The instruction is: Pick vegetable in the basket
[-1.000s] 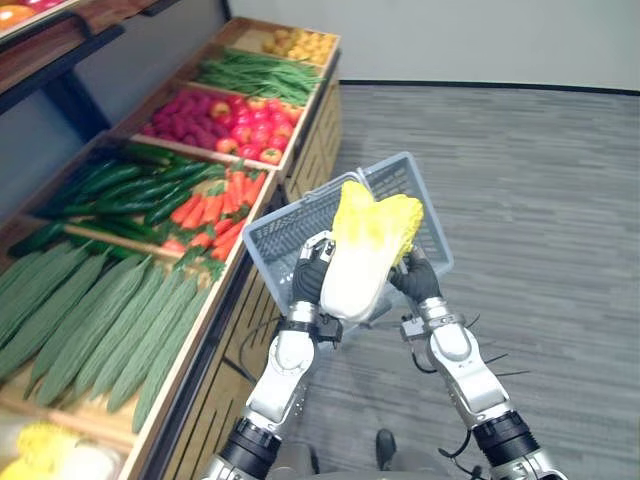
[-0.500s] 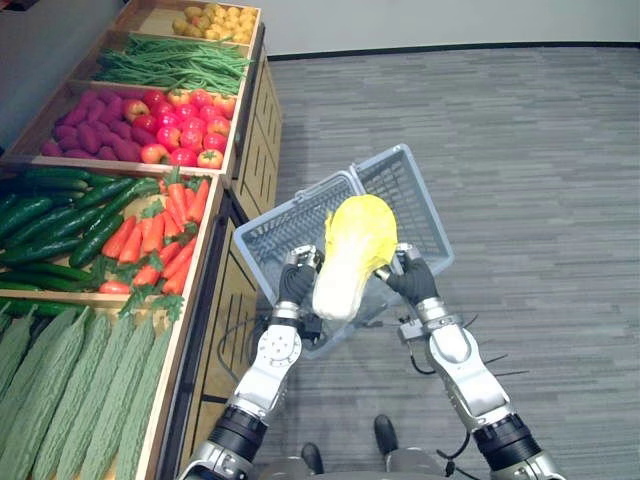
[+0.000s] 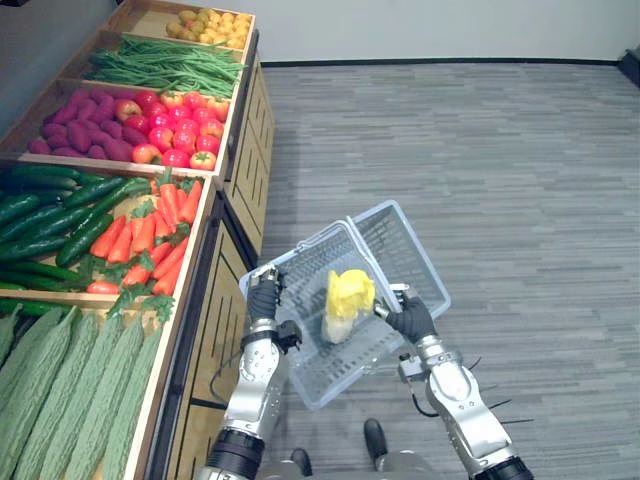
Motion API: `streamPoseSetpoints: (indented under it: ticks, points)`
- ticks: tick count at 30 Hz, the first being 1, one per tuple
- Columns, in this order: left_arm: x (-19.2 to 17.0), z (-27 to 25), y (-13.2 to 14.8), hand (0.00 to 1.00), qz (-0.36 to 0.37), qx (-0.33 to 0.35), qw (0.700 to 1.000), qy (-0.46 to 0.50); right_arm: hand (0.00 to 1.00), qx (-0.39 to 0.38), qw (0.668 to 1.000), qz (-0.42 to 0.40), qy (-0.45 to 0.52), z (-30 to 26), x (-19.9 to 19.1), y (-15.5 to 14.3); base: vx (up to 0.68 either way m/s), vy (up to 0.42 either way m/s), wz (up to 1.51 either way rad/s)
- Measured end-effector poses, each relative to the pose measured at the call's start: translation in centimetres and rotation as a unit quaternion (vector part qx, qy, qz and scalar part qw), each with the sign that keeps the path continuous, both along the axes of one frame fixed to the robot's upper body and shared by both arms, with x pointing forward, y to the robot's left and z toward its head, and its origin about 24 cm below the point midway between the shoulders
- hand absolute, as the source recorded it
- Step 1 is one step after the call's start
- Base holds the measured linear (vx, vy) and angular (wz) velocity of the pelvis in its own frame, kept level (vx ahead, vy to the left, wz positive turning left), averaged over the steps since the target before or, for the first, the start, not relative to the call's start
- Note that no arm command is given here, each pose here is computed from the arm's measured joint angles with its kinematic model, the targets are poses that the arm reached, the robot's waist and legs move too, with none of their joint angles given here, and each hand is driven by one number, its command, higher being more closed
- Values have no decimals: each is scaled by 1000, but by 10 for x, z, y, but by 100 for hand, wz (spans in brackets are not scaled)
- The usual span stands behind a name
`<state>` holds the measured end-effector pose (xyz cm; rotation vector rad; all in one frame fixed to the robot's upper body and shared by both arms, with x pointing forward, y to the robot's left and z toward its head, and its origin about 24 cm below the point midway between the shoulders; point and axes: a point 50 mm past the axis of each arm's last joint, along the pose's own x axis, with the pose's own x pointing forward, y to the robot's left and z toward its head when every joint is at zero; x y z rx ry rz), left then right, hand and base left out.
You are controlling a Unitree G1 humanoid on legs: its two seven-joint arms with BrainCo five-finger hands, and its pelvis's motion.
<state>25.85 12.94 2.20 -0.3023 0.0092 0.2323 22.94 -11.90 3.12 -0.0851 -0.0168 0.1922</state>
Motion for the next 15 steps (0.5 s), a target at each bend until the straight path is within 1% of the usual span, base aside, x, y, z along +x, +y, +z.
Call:
streamPoseSetpoints:
  ticks: [1,2,5,9,12,15]
  points:
    - [0,-1,0,100,1,0,1000,2,100,4,1000,1,2,-1,-1,0,0,0,0]
    - [1,-3,0,0,-1,3,1000,7,100,7,1000,4,6,-2,-2,1,0,0,0]
    - [-1,-13,-1,0,-10,29,999,28,100,9,1000,16,10,-3,-3,3,0,0,0]
    - [-3,-17,-6,0,-45,52,997,34,100,11,1000,14,10,-3,-3,3,0,0,0]
    - [-4,-17,-13,0,-87,68,993,31,100,14,1000,1,8,-2,-2,-1,-5,-2,4]
    - [-13,-10,-24,0,-135,75,988,8,100,17,1000,-23,8,-2,-1,-9,-9,-1,9]
